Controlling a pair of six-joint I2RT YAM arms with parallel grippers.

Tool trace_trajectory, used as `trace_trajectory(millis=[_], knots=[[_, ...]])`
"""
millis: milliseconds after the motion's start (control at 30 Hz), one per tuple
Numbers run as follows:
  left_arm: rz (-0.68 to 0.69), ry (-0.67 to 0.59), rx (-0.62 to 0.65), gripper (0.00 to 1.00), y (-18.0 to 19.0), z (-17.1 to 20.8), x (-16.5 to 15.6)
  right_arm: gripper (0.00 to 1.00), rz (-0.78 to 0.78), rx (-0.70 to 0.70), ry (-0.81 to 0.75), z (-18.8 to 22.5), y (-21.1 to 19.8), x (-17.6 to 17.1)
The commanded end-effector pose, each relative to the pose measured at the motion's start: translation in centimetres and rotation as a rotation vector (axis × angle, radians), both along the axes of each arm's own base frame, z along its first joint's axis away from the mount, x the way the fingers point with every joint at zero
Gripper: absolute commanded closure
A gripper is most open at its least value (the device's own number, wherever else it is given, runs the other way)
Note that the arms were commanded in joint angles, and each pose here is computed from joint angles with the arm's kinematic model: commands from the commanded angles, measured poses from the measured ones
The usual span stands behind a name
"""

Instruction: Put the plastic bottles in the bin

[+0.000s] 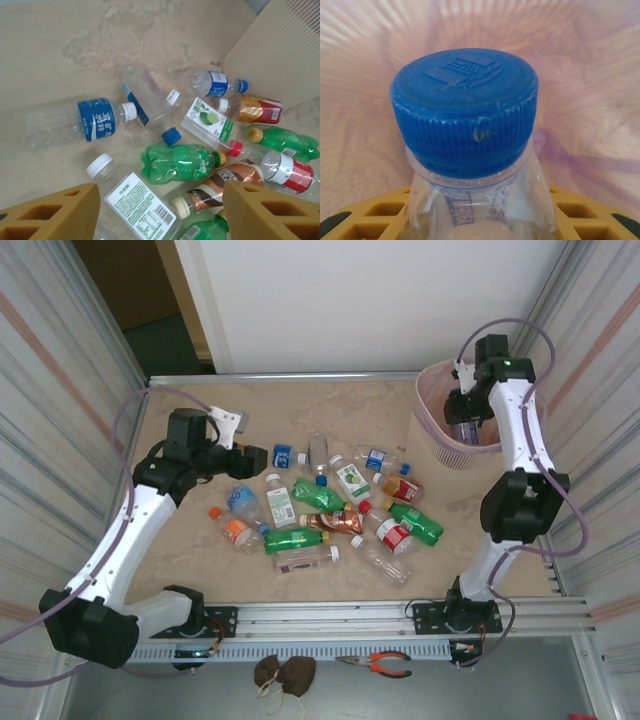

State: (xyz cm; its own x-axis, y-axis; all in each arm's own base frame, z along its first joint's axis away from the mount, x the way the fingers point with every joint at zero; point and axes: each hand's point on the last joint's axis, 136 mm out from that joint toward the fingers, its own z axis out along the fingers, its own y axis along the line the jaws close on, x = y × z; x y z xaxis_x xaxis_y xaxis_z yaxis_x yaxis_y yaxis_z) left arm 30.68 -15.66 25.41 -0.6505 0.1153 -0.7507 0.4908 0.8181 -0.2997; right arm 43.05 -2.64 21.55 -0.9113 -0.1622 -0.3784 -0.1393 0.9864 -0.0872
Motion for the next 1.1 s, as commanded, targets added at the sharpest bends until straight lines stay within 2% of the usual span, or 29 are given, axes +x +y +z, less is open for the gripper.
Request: trace_trajectory(millis=[0, 267, 533, 833, 1067], knots=[[0.032, 0.064, 0.044, 0.34, 1.1, -2.4, -0.2, 0.6, 0.004, -0.008, 0.126, -3.3, -0.5, -0.9], [0.114, 0.207, 0.149, 0.34, 3.2, -7.5, -0.8, 0.59, -0.014, 0.023, 0.274, -11.0, -0.3, -1.6], [0.231, 0.268, 0.158, 0.33, 4.7, -9.3, -1.4, 0.53, -0.03, 0.04, 0.35, -14.8, -0.2, -2.3], [0.312, 0.277, 0.107, 0.32, 5.3, -8.9, -2.2, 0.31, -0.042, 0.061, 0.299, -13.1, 0.2, -2.1], [0.418, 0.267, 0.049, 0.32, 6.3, -7.9, -3.0, 0.24, -0.048, 0.078, 0.189, -8.7, 0.6, -2.0]])
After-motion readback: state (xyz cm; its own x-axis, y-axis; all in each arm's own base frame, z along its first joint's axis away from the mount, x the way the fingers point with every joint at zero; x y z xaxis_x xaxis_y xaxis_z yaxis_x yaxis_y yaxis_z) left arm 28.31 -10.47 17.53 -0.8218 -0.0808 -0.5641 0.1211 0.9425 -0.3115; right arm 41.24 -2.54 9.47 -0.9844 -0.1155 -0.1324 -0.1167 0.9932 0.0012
